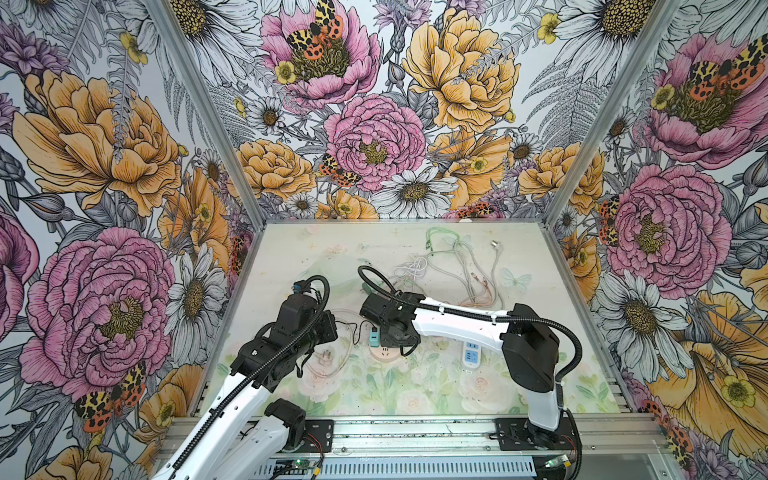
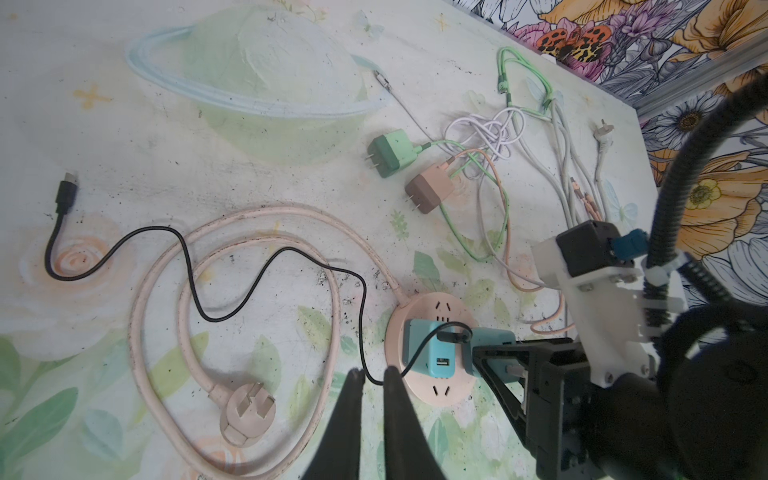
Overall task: Insert the plug
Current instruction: 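Press teal charger down into the socket with right gripper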
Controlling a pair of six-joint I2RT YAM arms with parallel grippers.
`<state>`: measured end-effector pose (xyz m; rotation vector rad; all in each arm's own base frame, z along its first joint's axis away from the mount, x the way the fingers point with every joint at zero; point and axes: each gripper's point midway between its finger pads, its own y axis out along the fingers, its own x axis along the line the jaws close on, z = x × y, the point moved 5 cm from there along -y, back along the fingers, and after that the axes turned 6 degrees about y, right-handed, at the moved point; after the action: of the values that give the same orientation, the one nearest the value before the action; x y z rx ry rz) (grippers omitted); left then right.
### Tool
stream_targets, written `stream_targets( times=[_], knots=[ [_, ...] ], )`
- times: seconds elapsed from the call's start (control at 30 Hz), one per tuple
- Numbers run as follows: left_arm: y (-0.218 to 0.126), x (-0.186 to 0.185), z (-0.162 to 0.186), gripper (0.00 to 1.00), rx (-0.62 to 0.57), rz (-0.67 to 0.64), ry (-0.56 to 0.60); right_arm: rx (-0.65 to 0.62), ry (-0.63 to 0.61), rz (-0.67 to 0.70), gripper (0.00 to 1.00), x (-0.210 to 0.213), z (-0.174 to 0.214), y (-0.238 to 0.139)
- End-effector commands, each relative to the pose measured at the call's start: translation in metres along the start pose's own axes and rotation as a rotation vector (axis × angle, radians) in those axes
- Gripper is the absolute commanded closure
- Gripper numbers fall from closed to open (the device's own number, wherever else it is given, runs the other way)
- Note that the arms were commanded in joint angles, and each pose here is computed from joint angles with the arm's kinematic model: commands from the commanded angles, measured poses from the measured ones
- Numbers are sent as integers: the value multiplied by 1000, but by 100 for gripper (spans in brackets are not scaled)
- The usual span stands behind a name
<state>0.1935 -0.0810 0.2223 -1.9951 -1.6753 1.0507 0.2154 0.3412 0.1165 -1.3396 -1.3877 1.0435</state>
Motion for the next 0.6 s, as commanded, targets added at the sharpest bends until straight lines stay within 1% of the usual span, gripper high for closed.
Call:
stream_targets(
  times=[0.0, 0.37, 0.57],
  knots=[
    [2, -2, 0, 86, -4, 12, 16, 126, -78, 56, 100, -8, 30, 37],
    [4, -2, 2, 85, 9, 6, 16, 133, -137, -3, 100, -3, 39, 36],
    [5, -2, 2, 85, 13, 5, 17, 152, -145, 0, 100, -9, 43, 37]
  ],
)
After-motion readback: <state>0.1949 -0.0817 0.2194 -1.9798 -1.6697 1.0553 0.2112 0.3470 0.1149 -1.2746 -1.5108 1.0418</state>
